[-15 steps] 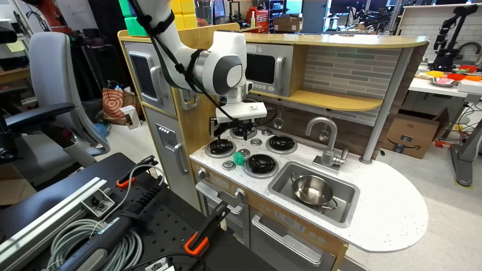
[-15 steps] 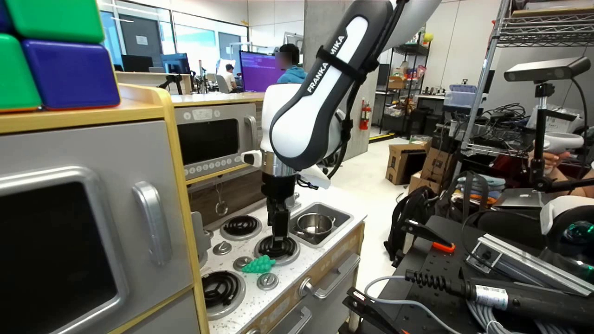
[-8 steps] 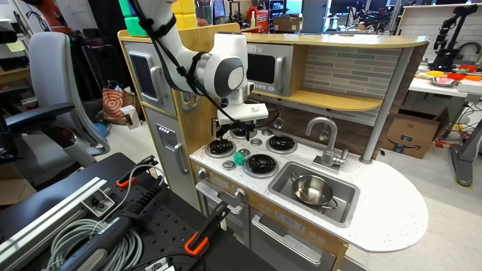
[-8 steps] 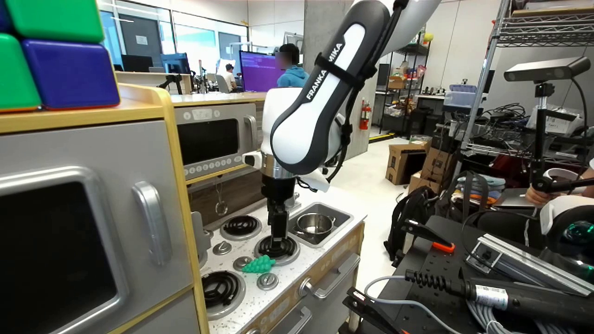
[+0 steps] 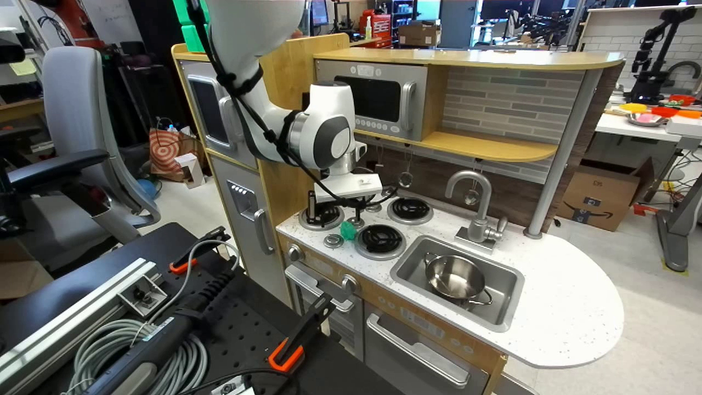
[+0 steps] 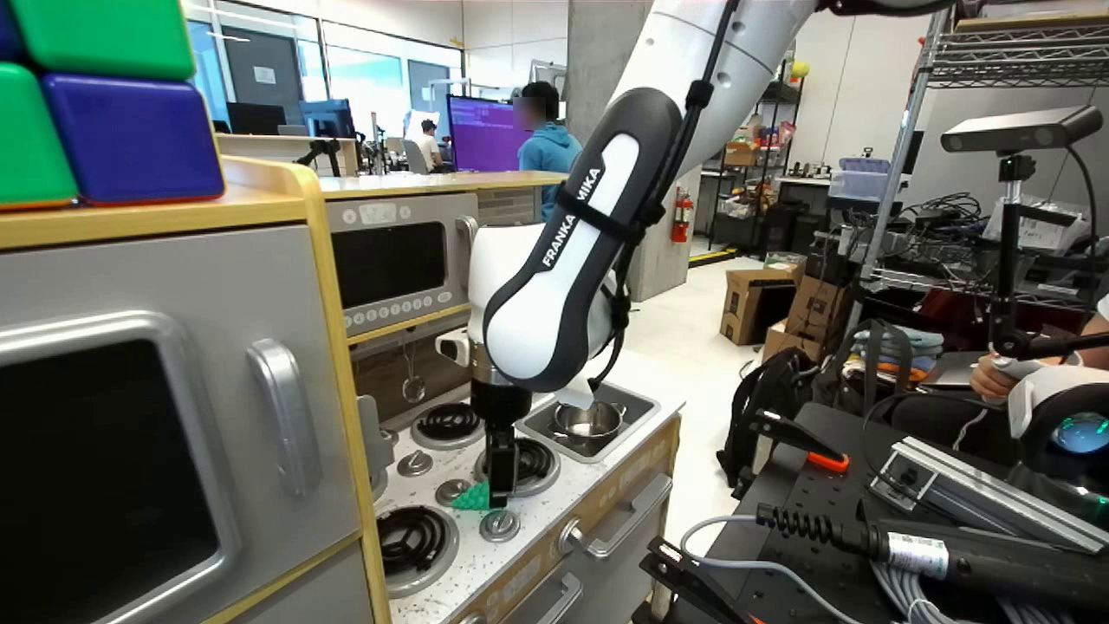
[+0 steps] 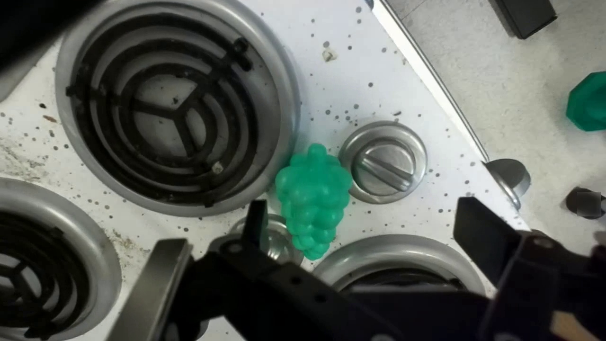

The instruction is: Put the thing on the stove inside the pot in the sink

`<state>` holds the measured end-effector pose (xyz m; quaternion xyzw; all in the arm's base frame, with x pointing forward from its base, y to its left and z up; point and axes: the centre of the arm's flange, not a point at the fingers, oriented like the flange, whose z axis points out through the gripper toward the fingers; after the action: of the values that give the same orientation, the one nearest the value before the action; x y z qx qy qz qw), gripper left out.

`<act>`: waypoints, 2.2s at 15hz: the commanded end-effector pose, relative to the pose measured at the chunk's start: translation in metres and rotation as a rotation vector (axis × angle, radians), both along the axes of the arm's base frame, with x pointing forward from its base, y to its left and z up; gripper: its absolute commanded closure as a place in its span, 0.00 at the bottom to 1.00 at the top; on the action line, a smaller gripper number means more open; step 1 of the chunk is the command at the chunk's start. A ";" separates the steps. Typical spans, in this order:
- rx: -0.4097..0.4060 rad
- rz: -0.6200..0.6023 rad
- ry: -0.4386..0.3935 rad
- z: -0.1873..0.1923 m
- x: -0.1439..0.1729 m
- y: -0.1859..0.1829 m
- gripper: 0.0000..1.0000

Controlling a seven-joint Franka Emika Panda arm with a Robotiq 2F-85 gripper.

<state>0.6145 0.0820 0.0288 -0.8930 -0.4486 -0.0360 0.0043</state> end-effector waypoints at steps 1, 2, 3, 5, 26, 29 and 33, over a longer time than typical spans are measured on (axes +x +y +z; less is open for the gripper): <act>-0.002 -0.010 -0.044 -0.017 0.022 0.008 0.00; 0.002 -0.013 -0.047 -0.019 0.025 0.008 0.00; 0.001 -0.016 -0.044 -0.021 0.028 0.008 0.00; -0.001 -0.022 -0.028 -0.027 0.035 0.007 0.00; -0.006 -0.394 -0.183 0.025 0.033 -0.118 0.90; -0.023 -0.562 -0.165 0.021 0.032 -0.172 0.90; -0.009 -0.744 -0.125 0.002 0.034 -0.218 0.90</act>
<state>0.6473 -0.1191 0.0370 -0.9821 -0.1532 -0.0939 -0.0567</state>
